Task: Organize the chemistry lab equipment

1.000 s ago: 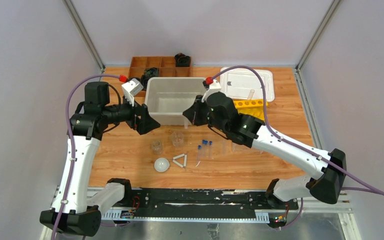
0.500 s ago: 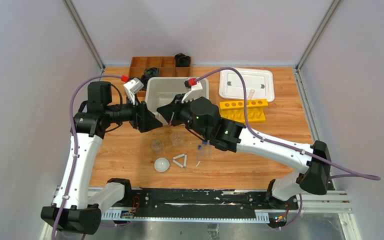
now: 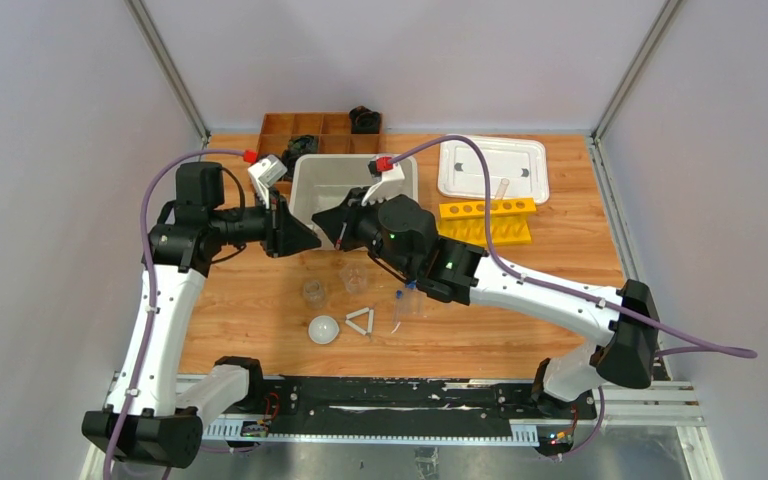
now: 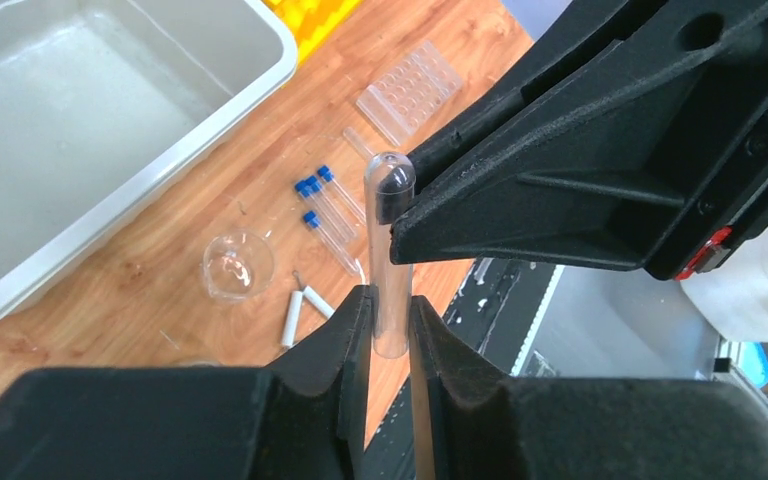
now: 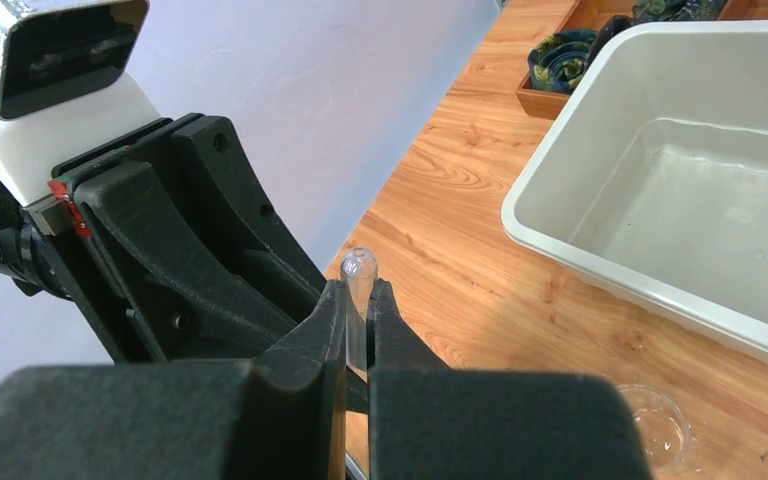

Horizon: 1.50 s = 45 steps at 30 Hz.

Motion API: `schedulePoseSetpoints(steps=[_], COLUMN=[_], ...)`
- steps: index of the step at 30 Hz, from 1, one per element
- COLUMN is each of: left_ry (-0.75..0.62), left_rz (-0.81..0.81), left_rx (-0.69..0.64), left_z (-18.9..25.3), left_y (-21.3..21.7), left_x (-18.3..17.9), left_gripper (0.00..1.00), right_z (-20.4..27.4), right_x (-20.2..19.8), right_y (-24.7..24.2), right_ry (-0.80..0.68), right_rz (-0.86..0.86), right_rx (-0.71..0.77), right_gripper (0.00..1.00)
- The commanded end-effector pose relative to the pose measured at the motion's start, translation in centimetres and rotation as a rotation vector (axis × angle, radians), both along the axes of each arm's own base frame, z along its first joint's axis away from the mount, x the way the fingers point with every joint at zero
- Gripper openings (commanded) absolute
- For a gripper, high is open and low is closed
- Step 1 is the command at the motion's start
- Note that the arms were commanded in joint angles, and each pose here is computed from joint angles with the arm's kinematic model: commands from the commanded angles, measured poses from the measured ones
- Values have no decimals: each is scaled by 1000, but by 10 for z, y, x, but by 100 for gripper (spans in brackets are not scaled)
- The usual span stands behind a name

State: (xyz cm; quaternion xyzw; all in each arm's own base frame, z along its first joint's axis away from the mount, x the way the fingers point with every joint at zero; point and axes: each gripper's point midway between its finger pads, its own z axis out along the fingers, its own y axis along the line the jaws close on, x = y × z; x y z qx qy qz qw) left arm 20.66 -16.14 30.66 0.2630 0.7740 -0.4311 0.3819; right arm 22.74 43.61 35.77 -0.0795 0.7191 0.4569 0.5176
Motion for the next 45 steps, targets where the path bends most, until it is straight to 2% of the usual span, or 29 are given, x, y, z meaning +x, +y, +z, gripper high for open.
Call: schedulePoseSetpoints(steps=[1,5,8,12,20,25,28,30,35,36,37,39,40,41,45], left_ry=[12,-55,-159,-229,-233,-241,-243,-242,-246,-246,-242,-229,-225,-223,-190], left_rz=[-21,-40,-55,-59,-57,-49,-50,-52,-45,-40,-30,-5,5,23,112], left_rx=[-9,15,53,87,100,116,121,121,138,143,151,166,174,187,238], left_z=[-5,-7,-5,-6,-13,-14,-14,-15,-17,-18,-19,-21,-22,-22,-26], left_y=[-2,0,3,7,8,10,11,11,13,13,15,18,19,21,33], left_x=[0,-2,-6,-8,-10,-10,-10,-11,-9,-8,-6,-3,-1,2,14], left_gripper=[16,7,3,1,1,0,0,0,1,9,27,78,95,99,100], right_z=[25,8,-4,-15,-6,-8,-11,-12,-12,-12,-13,-15,-19,-22,-40], right_x=[0,8,9,2,-12,-12,-12,-11,-6,-6,-4,4,9,16,54], right_y=[2,0,-7,-12,1,10,13,13,8,6,2,-9,-19,-31,-104], right_ry=[-16,94,162,185,187,217,226,231,237,237,235,226,218,203,129], right_rz=[-18,10,67,142,303,360,372,376,378,375,369,335,304,256,-20], right_rx=[70,-74,-199,-305,-304,-293,-297,-296,-297,-300,-306,-326,-354,-386,-548], right_gripper=[5,32,43,47,50,50,45,38,10,6,2,0,0,0,0])
